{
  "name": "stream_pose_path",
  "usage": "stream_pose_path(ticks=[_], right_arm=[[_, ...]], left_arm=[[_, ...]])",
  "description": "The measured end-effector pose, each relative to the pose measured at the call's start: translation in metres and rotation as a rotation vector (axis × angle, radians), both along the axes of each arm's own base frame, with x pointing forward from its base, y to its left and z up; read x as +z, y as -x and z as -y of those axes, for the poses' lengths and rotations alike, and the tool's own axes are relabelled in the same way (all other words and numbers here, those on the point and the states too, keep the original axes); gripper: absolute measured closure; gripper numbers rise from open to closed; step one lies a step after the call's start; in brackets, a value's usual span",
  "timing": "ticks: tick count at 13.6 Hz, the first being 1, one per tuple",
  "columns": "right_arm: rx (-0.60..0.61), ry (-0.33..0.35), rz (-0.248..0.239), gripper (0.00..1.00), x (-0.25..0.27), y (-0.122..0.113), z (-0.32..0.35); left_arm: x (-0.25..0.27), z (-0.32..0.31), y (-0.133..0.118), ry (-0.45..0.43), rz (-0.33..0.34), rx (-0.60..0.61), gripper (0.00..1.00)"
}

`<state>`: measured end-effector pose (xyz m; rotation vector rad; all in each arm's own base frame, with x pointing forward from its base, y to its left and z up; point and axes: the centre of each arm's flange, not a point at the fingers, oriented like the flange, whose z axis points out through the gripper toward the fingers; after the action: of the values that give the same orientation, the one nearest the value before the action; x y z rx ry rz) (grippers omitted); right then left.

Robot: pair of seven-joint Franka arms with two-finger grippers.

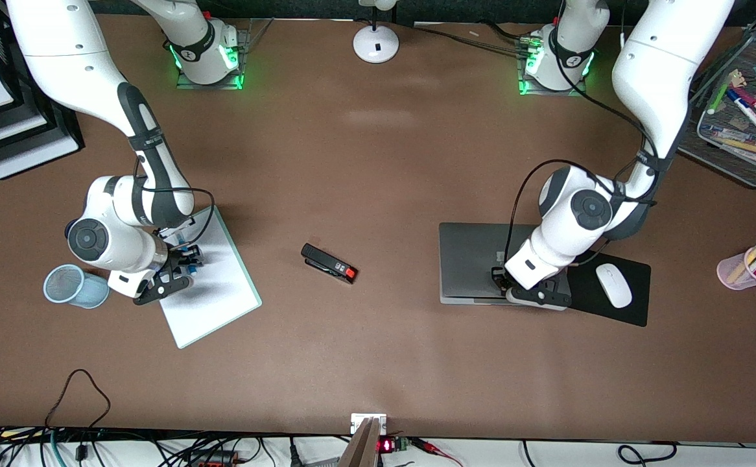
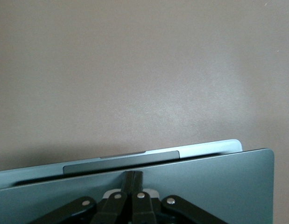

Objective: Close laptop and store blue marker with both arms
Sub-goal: 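Grasp the blue marker with the right gripper while the left pushes the lid, then lift the marker with the right gripper while the left gripper withdraws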

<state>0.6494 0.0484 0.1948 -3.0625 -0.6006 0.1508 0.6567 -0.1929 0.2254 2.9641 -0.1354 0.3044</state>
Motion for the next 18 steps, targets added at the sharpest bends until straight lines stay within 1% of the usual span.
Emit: stream_pose_path(ticks=[1, 6, 10, 11, 12, 13, 14, 15, 16, 17, 18], right_arm=[[0.001, 0.0, 0.002, 0.45, 0.0, 0.0, 0.0], [0.004, 0.001, 0.0, 0.53, -0.005, 0.0, 0.0], [0.016, 0.0, -0.002, 0.56, -0.006, 0.0, 0.0], [0.019, 0.0, -0.001, 0.62, -0.006, 0.0, 0.0], [0.022, -0.001, 0.0, 0.62, -0.006, 0.0, 0.0], [0.025, -0.001, 0.001, 0.66, -0.006, 0.0, 0.0], [0.026, -0.001, 0.001, 0.66, -0.006, 0.0, -0.001], [0.027, -0.001, 0.0, 0.7, -0.006, 0.0, -0.001], [0.028, -0.001, 0.0, 0.7, -0.007, 0.0, -0.001], [0.029, -0.001, 0.0, 0.72, -0.007, 0.0, -0.001], [0.03, -0.001, 0.0, 0.72, -0.007, 0.0, -0.002]], left_arm=[[-0.008, 0.0, -0.002, 0.003, -0.008, 0.002, 0.99], [-0.04, 0.002, -0.006, 0.014, -0.041, 0.007, 0.99], [-0.039, 0.003, -0.008, 0.016, -0.036, 0.008, 0.99], [-0.038, 0.002, -0.008, 0.016, -0.036, 0.009, 0.99], [-0.038, 0.002, -0.009, 0.016, -0.034, 0.009, 0.99], [-0.036, 0.002, -0.01, 0.017, -0.03, 0.01, 0.99], [-0.033, 0.001, -0.013, 0.018, -0.024, 0.012, 0.99], [-0.027, 0.0, -0.015, 0.013, -0.025, 0.008, 0.99], [-0.019, -0.002, -0.017, -0.002, -0.039, -0.007, 0.99], [-0.004, -0.004, -0.018, -0.021, -0.056, -0.023, 0.99], [0.015, -0.007, -0.019, -0.044, -0.078, -0.035, 0.99]])
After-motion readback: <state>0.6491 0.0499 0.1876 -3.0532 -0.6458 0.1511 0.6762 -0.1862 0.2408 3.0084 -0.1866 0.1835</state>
